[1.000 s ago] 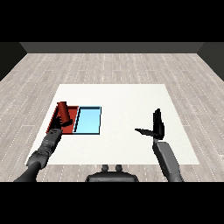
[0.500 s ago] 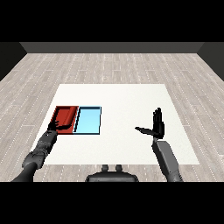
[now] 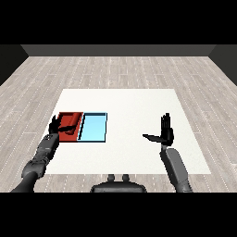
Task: Pick the red can and put it in the red box
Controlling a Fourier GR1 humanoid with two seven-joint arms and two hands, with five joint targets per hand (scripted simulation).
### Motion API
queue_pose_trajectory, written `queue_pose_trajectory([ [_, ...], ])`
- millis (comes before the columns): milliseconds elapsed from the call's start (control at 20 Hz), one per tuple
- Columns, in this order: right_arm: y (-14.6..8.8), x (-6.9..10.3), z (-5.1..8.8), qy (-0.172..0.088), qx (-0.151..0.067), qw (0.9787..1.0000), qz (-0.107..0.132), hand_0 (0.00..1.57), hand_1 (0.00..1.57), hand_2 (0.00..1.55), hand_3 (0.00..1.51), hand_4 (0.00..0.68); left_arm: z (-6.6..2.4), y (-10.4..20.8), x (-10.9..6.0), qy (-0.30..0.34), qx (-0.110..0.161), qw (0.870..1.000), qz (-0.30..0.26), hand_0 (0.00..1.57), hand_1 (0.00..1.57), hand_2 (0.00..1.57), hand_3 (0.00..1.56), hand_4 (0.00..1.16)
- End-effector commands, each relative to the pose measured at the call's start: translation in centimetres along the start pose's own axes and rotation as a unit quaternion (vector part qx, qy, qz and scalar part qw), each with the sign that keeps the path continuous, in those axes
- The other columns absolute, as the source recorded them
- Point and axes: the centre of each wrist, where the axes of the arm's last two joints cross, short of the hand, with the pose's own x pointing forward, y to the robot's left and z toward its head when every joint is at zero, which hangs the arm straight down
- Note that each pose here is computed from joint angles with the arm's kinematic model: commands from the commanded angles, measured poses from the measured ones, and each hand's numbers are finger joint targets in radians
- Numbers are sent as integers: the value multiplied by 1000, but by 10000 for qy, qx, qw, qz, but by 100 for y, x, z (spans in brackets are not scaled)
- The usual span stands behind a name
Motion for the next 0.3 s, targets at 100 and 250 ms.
queue_pose_trajectory([
  [100,36,58,99,-81,402,9991,-131,0,0,0,0,0,-61,-35,366,-1524,-468,9788,1284,223,223,0,0,0],
  [250,-54,74,134,-124,421,9988,-205,0,0,0,0,0,144,-301,167,-2017,-810,9601,1757,0,0,0,0,0],
])
